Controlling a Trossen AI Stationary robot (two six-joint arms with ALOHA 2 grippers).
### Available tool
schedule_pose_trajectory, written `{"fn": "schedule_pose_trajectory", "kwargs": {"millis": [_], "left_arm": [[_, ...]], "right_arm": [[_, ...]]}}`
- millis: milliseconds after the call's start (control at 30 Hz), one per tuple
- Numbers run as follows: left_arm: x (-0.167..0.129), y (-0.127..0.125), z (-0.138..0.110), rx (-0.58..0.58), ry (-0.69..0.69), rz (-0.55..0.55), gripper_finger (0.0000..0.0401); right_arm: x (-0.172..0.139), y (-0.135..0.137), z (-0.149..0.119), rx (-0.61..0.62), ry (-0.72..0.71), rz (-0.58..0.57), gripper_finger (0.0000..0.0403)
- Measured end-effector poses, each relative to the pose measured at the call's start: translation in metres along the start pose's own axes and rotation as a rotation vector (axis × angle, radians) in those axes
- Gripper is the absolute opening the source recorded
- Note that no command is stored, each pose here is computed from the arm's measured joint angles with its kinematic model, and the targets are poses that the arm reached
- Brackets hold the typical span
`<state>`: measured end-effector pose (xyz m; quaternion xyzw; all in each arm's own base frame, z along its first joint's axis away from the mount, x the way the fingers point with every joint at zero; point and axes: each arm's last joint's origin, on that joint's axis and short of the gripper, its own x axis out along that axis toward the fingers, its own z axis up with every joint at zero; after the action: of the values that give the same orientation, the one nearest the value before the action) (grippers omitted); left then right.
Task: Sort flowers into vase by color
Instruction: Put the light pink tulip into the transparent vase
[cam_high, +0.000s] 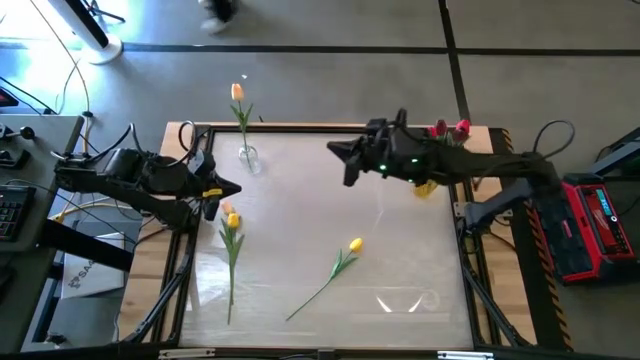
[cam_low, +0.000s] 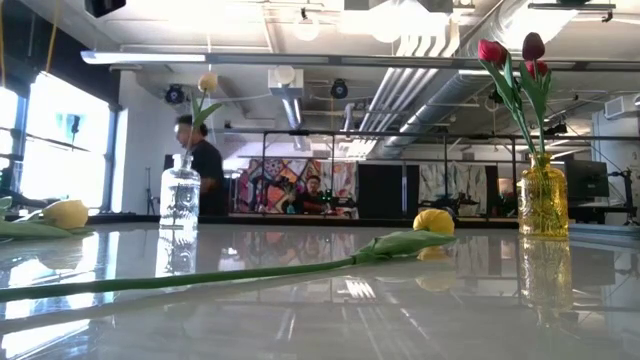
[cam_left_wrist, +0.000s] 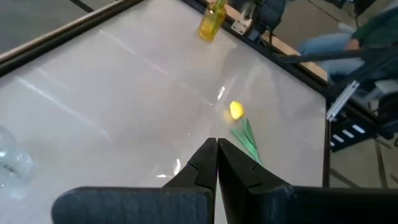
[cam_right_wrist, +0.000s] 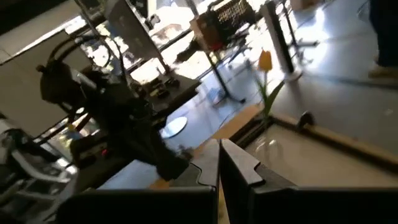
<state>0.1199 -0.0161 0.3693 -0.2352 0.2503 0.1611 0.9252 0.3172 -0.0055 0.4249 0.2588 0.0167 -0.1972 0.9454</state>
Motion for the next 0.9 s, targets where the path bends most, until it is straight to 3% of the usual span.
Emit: {"fn": "schedule_pose_trajectory", "kwargs": {"millis": [133, 367, 600, 900], "left_arm": [[-0.002, 0.003, -0.003, -0.008, 0.04, -0.004, 0.0], [-0.008, 0.006, -0.005, 0.003, 0.061, -0.041, 0.0], [-0.009, 0.006, -0.005, 0.06, 0.06, -0.049, 0.0], [-0.007, 0.005, -0.007, 0.159, 0.075, -0.07, 0.0]], "right_arm": [[0.022, -0.003, -0.014, 0.141, 0.075, 0.041, 0.0], [0.052, -0.008, -0.053, 0.409, 0.113, -0.144, 0.0], [0.062, 0.004, -0.098, 0.586, 0.214, -0.229, 0.0], [0.06, 0.025, -0.145, 0.757, 0.225, -0.315, 0.0]]}}
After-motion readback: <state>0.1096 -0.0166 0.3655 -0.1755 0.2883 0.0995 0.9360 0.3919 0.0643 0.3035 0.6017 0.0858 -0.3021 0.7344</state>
